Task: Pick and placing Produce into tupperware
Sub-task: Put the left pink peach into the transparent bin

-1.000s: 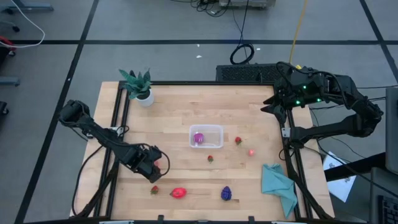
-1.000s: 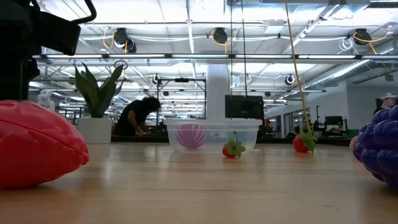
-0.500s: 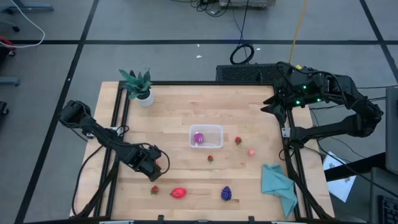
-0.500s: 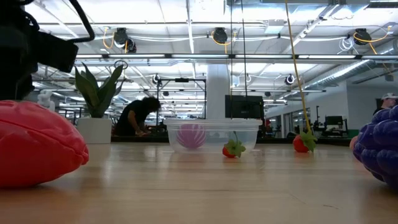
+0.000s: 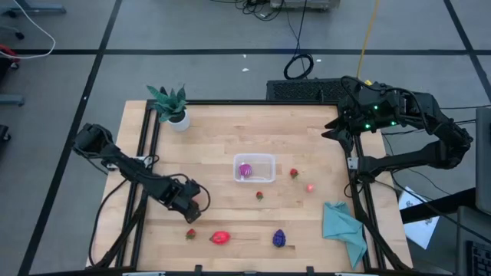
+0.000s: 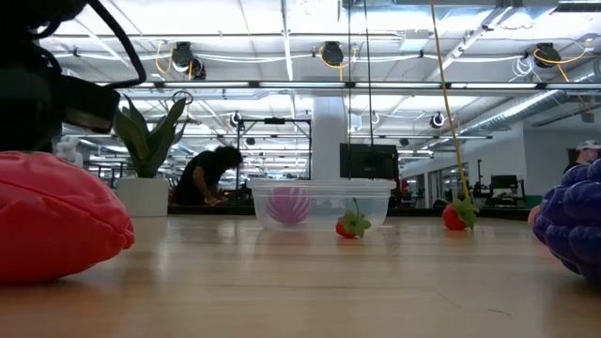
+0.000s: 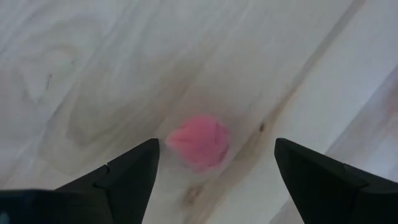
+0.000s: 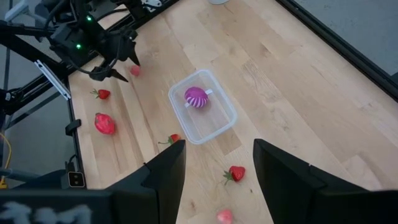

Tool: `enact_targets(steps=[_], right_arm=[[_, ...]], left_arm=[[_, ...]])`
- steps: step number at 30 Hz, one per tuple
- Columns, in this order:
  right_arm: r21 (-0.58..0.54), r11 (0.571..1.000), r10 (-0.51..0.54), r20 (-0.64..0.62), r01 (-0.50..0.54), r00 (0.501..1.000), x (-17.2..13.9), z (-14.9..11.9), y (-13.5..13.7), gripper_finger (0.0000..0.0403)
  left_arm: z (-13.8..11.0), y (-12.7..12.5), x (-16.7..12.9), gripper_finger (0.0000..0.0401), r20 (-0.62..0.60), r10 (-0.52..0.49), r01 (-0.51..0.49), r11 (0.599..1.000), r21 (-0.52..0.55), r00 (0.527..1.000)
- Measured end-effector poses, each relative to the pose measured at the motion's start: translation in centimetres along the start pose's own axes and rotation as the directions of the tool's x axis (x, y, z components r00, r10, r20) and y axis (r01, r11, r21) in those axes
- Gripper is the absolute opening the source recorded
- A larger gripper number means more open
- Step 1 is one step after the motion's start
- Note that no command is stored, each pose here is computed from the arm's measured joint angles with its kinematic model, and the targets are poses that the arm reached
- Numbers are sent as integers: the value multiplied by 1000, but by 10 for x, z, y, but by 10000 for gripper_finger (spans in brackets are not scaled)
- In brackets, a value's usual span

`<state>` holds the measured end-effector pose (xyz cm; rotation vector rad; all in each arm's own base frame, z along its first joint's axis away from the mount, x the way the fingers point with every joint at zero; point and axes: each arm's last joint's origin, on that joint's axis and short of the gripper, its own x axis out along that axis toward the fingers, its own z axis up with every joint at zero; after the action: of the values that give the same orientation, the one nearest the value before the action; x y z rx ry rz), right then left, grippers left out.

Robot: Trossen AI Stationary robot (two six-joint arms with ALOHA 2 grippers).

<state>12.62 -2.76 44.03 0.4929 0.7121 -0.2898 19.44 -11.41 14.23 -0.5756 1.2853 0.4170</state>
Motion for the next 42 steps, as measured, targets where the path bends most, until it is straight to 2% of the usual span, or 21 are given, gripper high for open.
enact_targets(steps=[13, 28, 42], right_arm=[[0, 1000, 0, 0, 0, 1000, 0, 0, 0, 180], [14, 1000, 0, 0, 0, 1000, 0, 0, 0, 180], [14, 1000, 0, 0, 0, 1000, 0, 0, 0, 180]], left_arm=[[2, 4, 3, 321, -3, 1, -1, 1000, 11, 1000], [2, 6, 3, 220, 10, 24, -24, 1000, 17, 1000], [3, 5, 4, 156, 32, 21, -22, 1000, 16, 999]])
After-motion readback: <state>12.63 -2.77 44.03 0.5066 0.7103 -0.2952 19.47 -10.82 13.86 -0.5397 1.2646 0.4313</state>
